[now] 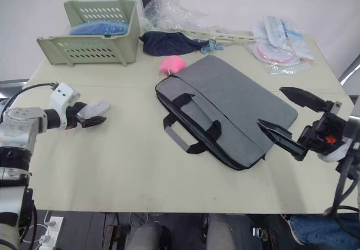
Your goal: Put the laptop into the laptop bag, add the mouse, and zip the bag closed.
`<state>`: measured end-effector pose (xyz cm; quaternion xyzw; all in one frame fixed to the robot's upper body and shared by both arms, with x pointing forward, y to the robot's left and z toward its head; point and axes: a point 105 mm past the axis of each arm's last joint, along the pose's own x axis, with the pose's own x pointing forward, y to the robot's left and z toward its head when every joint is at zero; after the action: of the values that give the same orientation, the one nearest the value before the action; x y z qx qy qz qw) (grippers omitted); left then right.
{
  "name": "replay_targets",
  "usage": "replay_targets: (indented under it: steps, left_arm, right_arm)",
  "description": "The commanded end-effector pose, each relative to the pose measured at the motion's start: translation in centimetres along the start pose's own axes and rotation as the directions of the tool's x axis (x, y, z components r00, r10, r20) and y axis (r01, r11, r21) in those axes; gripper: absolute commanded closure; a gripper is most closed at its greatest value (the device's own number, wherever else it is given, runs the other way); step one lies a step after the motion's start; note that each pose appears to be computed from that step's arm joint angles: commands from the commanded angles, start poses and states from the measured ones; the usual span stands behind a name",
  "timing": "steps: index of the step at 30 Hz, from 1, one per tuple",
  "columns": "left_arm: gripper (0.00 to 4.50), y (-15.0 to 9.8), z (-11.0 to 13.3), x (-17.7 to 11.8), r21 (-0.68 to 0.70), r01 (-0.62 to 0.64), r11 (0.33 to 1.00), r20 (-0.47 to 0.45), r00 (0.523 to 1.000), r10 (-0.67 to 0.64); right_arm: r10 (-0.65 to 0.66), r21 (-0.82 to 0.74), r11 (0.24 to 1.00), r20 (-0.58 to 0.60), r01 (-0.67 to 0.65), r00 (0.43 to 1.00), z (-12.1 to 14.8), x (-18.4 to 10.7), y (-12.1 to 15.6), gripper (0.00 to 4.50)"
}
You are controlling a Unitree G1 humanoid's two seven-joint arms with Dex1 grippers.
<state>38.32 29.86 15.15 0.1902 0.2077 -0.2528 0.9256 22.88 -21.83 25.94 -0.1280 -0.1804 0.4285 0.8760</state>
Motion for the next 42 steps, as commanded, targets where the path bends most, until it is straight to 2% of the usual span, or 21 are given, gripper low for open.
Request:
replay_targets:
  steps: [1,5,8,10,15,20,23,24,26,29,31,35,38,42]
  left_arm:
    - [0.0,0.8,0.2,-0.6,0.005,-0.015,1.0,-0.01,1.0,0.015]
    - [0.0,1.4,-0.2,-0.9,-0.011,-0.023,1.0,-0.015,1.0,0.023]
    - [0.81,1.4,-0.5,-0.8,-0.043,-0.025,0.999,-0.007,1.0,0.025]
    - [1.65,1.3,-0.8,-0.8,-0.058,-0.023,0.998,-0.01,1.0,0.023]
    - [1.65,1.5,-1.1,-1.8,-0.061,-0.023,0.998,-0.012,1.0,0.022]
    - [1.65,0.8,0.9,-3.2,-0.097,0.053,0.994,0.08,0.996,-0.045]
    - [1.65,-0.6,2.0,-4.3,-0.092,0.121,0.988,0.144,0.984,-0.107]
    - [1.65,-1.7,2.6,-4.8,-0.114,0.173,0.978,0.186,0.971,-0.15]
    - [1.65,-3.6,2.6,-5.6,-0.129,0.251,0.959,0.212,0.952,-0.22]
    - [1.65,-5.2,2.7,-6.1,-0.116,0.29,0.95,0.25,0.934,-0.255]
    - [1.65,-6.2,3.5,-6.2,-0.096,0.314,0.944,0.301,0.914,-0.273]
    - [1.65,-8.4,4.5,-6.4,-0.03,0.38,0.925,0.348,0.871,-0.346]
    - [1.65,-9.7,4.9,-6.3,-0.005,0.401,0.916,0.352,0.858,-0.374]
    - [1.65,-11.0,4.7,-6.1,0.001,0.424,0.906,0.344,0.85,-0.399]
  right_arm:
    - [0.004,-0.057,0.998,0.005,-0.003,1.0,1.2,-0.2,0.1,0.03]
    - [0.0,-0.058,0.998,0.002,0.0,1.0,1.1,-0.3,0.1,0.03]
    - [-0.004,-0.063,0.998,0.008,0.005,1.0,1.2,-0.2,0.0,0.0]
    - [-0.004,-0.064,0.998,0.007,0.004,1.0,1.2,-0.2,0.1,0.0]
    - [-0.017,-0.067,0.998,0.002,0.017,1.0,1.2,-0.5,-0.1,0.0]
    - [-0.032,-0.024,0.999,-0.089,0.03,0.995,-0.1,-0.1,-0.5,0.0]
    - [-0.085,-0.017,0.996,-0.197,0.083,0.977,-1.6,0.3,-0.9,0.0]
    - [-0.105,-0.024,0.994,-0.251,0.103,0.962,-2.3,0.4,-0.9,0.0]
    - [-0.103,-0.04,0.995,-0.307,0.095,0.946,-3.1,0.8,-0.4,0.0]
    - [-0.021,0.001,1.0,-0.342,0.023,0.939,-4.0,2.2,0.5,0.0]
    - [-0.038,0.02,0.999,-0.321,0.047,0.946,-4.2,3.7,0.6,0.0]
    - [0.0,0.014,1.0,-0.365,0.006,0.931,-5.2,5.1,2.4,0.0]
    - [-0.035,0.038,0.998,-0.353,0.051,0.935,-6.0,6.7,3.3,0.0]
    - [-0.126,-0.02,0.992,-0.382,0.129,0.915,-7.7,8.0,3.6,0.0]
